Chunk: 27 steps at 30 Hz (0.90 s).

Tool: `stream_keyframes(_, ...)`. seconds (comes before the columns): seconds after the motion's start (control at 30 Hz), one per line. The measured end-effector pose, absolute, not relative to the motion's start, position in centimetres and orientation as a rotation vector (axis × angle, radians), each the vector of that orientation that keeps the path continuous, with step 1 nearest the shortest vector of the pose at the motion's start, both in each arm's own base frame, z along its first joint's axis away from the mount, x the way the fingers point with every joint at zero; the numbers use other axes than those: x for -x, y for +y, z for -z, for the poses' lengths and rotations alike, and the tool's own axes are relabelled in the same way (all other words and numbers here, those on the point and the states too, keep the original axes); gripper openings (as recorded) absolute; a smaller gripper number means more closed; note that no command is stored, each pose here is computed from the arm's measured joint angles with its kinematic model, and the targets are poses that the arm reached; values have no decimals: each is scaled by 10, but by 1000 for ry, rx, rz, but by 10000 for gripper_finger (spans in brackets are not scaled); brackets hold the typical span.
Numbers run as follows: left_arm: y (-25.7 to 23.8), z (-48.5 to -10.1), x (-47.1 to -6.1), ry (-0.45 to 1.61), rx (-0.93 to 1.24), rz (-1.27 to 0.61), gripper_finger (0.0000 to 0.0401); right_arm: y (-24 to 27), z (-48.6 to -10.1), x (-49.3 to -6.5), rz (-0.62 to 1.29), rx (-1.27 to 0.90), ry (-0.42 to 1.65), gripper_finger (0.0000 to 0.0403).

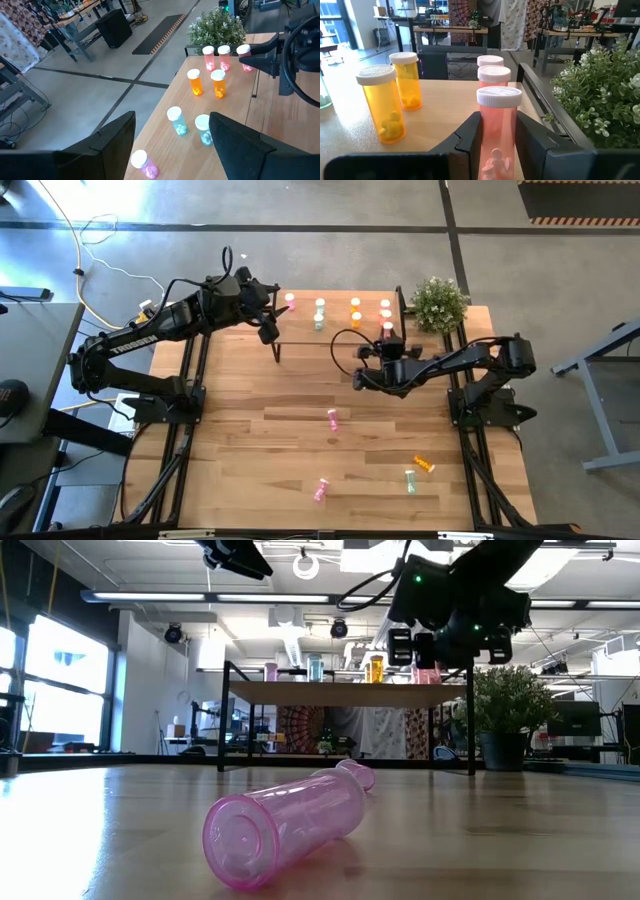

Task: Pick and place medicine bottles onto shelf by color
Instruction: Put the pink pill bottle on the shelf aligned with the other pink pill bottles

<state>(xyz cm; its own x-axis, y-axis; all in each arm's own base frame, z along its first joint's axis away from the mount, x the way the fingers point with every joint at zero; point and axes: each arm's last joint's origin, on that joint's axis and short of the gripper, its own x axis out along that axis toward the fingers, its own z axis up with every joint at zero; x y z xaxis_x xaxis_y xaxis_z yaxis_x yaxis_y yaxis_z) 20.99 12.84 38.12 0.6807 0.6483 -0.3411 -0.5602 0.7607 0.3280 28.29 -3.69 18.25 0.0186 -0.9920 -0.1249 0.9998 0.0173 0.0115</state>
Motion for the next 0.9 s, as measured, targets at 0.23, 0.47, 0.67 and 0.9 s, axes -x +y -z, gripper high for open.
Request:
stream_keyframes(0.23, 128, -381, -210, 460, -204, -683, 245, -37, -182, -284, 1544, -98, 112, 91)
stream_keyframes(0.47, 128, -381, -210, 461, -203, -683, 245, -36, -175, -284, 1506, -152, 198, 126)
stream_keyframes(0.67, 128, -381, -210, 461, -203, -680, 245, -37, -177, -284, 1500, -176, 201, 146)
stream_keyframes(0.9, 128, -381, -210, 461, -203, -680, 245, -38, -179, -284, 1503, -175, 192, 152)
